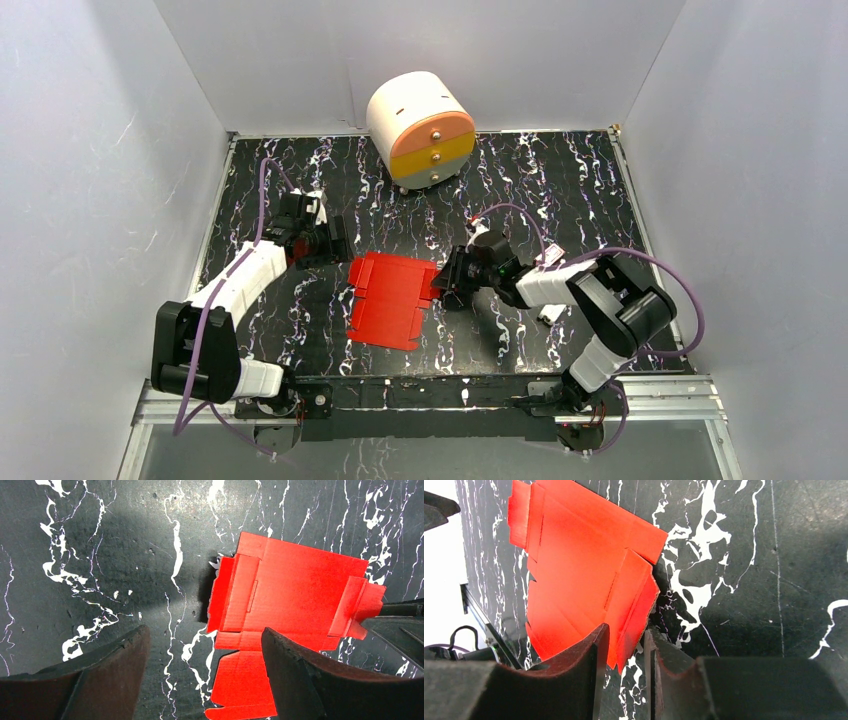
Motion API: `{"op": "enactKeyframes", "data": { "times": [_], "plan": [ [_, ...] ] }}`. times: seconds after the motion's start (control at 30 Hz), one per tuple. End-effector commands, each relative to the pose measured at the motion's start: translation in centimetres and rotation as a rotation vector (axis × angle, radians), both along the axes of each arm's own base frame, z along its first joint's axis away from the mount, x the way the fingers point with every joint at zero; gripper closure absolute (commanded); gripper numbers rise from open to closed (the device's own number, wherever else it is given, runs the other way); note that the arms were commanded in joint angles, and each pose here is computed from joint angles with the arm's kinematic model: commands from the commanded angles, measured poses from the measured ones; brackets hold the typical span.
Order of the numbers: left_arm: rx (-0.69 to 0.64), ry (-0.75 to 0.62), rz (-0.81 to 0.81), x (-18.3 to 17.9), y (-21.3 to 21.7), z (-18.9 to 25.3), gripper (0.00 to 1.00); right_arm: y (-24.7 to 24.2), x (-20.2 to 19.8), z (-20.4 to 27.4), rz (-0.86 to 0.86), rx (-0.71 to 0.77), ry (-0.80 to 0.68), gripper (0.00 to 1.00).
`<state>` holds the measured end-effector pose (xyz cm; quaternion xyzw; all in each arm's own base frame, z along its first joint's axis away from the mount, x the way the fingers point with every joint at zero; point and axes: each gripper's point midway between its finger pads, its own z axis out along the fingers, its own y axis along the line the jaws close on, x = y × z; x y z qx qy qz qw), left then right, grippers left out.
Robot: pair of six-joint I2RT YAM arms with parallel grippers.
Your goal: Fold the paper box
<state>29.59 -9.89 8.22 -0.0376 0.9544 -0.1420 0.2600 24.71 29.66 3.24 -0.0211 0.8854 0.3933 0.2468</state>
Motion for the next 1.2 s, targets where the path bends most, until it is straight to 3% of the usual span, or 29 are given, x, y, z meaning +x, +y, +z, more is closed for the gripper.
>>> {"op": "enactKeyframes", "data": {
  "times": [0.0, 0.2, 0.33, 0.83, 1.17],
  "plan": [
    [-0.021, -0.006, -0.02, -0.2, -0.3, 0.6, 0.21, 0.8, 0.9, 0.8, -0.007, 0.038, -0.058, 0.65],
    [-0.037, -0.007, -0.026, -0.3, -0.5, 0.7, 0.21, 0.1, 0.9, 1.2, 0.044, -0.003, -0.099, 0.9],
    [-0.073, -0.012, -0.036, -0.3, -1.2, 1.1, 0.21, -1.3, 0.9, 2.2, 0.078, -0.008, -0.127, 1.0],
    [-0.4, 0.016, -0.139, 0.6, -6.6, 3.0, 0.25, -4.9, -0.2, 4.9, 0.105, 0.059, -0.247, 1.0],
    [-0.537, 0.116, -0.23, -0.3, -9.3, 2.0, 0.39, -5.0, -0.6, 5.0, 0.096, 0.101, -0.265, 1.0]
  ]
}}
